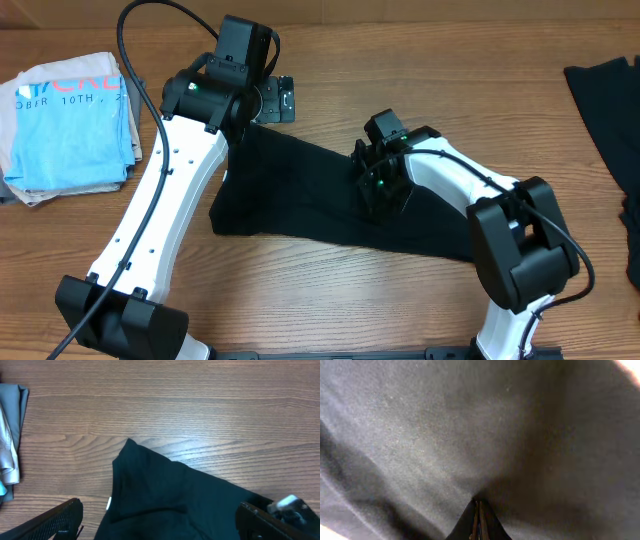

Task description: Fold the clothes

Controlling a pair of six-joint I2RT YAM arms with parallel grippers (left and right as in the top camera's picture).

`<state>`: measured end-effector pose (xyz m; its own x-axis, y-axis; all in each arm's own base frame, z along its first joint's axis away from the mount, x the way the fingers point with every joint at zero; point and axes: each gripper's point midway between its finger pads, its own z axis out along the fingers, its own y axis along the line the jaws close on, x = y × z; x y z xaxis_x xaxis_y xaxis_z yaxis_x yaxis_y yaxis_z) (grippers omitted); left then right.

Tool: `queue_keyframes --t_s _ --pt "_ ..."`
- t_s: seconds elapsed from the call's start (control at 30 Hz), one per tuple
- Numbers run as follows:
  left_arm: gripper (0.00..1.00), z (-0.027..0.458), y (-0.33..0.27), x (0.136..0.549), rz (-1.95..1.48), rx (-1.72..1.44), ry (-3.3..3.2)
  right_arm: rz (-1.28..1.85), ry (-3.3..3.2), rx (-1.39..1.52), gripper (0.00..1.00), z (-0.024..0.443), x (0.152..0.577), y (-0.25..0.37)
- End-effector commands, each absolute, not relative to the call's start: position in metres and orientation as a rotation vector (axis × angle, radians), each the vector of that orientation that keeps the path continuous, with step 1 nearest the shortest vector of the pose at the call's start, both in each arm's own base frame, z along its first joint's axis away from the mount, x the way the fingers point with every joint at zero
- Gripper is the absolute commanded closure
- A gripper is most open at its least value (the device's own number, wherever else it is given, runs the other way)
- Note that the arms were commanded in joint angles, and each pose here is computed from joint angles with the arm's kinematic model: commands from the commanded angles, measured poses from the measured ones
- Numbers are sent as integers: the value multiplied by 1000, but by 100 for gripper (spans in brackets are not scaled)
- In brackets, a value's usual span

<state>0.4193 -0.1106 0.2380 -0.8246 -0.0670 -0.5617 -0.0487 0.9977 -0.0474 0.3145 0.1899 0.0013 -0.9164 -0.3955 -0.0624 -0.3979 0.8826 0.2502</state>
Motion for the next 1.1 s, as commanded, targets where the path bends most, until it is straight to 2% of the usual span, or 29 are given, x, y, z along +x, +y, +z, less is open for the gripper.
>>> queue_keyframes --t_s 0.0,0.23,0.4,0.53,0.77,0.93,1.07 --pt "0 235 -106 421 -15 -89 2545 407 3067 -670 96 -19 313 193" --pt "0 235 -106 421 -15 -89 2545 244 3000 -664 96 -20 343 186" --pt "0 235 -106 421 -15 -89 2545 234 2875 -668 96 -9 375 196" --pt "0 235 -106 421 -15 -89 2545 245 2837 -663 96 -5 383 200" --pt "0 235 -106 421 -15 -89 2545 278 2785 -657 96 64 412 216" --pt "0 235 -106 421 -15 -89 2545 238 2876 -546 96 116 405 207" --pt "0 235 -106 421 -15 -89 2545 73 3051 -388 96 114 379 170"
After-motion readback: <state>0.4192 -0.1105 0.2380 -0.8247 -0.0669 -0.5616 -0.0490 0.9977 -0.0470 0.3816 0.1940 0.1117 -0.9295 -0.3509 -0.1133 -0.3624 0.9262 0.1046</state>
